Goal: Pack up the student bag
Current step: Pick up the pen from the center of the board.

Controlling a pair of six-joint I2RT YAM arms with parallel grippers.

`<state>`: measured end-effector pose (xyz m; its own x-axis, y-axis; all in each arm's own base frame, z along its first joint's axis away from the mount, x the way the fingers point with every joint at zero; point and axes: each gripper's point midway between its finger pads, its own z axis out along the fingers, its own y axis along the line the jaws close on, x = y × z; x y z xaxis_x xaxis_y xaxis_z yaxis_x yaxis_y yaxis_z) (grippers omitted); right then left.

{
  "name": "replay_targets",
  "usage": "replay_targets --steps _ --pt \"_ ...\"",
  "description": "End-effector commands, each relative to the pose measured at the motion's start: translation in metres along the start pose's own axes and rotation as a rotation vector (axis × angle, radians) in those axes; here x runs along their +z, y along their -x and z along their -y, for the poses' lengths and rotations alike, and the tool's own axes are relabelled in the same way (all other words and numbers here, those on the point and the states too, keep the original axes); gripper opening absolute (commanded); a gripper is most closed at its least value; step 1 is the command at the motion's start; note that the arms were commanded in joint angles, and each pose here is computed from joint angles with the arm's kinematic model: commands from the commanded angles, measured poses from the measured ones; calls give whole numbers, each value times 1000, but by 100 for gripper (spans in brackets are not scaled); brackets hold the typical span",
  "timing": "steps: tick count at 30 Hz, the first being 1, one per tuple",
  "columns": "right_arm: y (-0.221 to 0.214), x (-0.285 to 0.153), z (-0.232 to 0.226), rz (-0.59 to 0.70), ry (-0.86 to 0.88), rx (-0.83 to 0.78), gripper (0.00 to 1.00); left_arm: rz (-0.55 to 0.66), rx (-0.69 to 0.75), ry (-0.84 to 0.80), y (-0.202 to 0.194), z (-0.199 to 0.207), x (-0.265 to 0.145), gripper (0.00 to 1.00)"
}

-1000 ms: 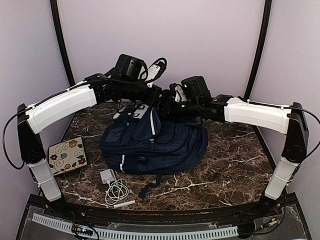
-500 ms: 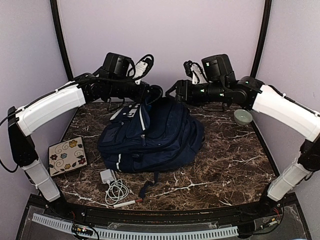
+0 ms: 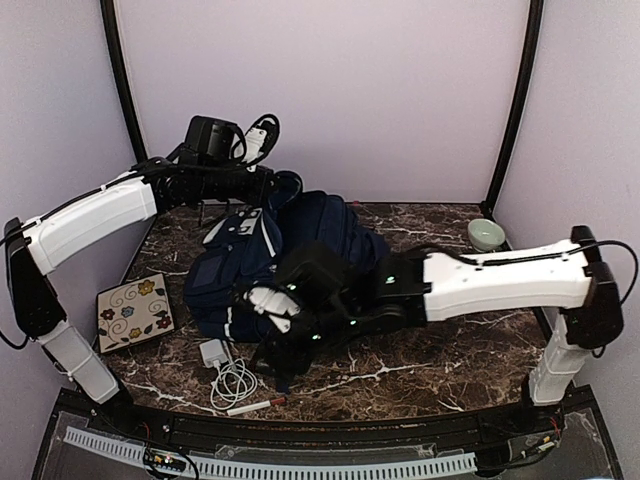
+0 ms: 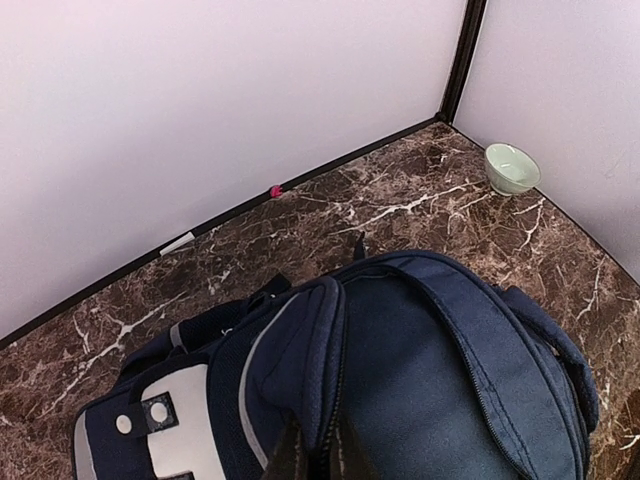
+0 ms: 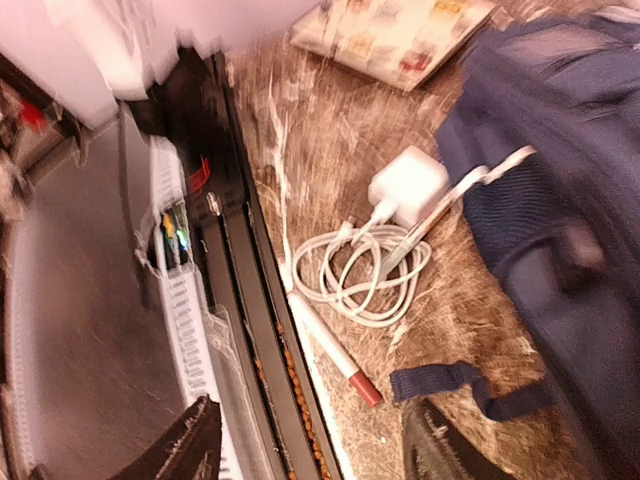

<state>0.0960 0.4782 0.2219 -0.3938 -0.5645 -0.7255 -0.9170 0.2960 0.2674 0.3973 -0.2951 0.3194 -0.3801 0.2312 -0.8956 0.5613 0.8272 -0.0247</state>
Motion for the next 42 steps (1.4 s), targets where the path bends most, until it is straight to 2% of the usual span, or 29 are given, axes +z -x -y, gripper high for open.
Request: replay_targets --steps 1,6,9,14,18,27,29,33,35,39,42 --pt "-39 75 -12 -204 3 -221 63 288 4 14 73 -9 -62 0" --pt "-83 129 -11 -394 -85 -398 64 315 15 -1 63 -11 -81 0" --pt "-102 147 -1 -479 -110 -421 64 338 16 -4 60 -10 -90 0" --pt "-118 158 3 -522 -110 -408 56 339 19 -39 53 -5 -94 0" --pt "-134 160 10 -557 -135 -385 45 336 19 -58 50 -2 -94 0" --pt "-146 165 32 -643 -240 -426 38 346 14 -40 47 -13 -100 0" --pt "-152 162 43 -697 -292 -441 36 344 15 -38 47 -14 -99 0" --pt "-180 151 52 -845 -329 -468 22 344 15 -33 46 -16 -99 0" --pt "-190 146 50 -879 -328 -483 14 342 14 -36 45 -16 -98 0" --pt "-190 135 47 -860 -336 -471 0 336 14 -41 43 -16 -96 0" --pt "-174 120 48 -790 -375 -460 0 329 14 -42 41 -16 -93 0"
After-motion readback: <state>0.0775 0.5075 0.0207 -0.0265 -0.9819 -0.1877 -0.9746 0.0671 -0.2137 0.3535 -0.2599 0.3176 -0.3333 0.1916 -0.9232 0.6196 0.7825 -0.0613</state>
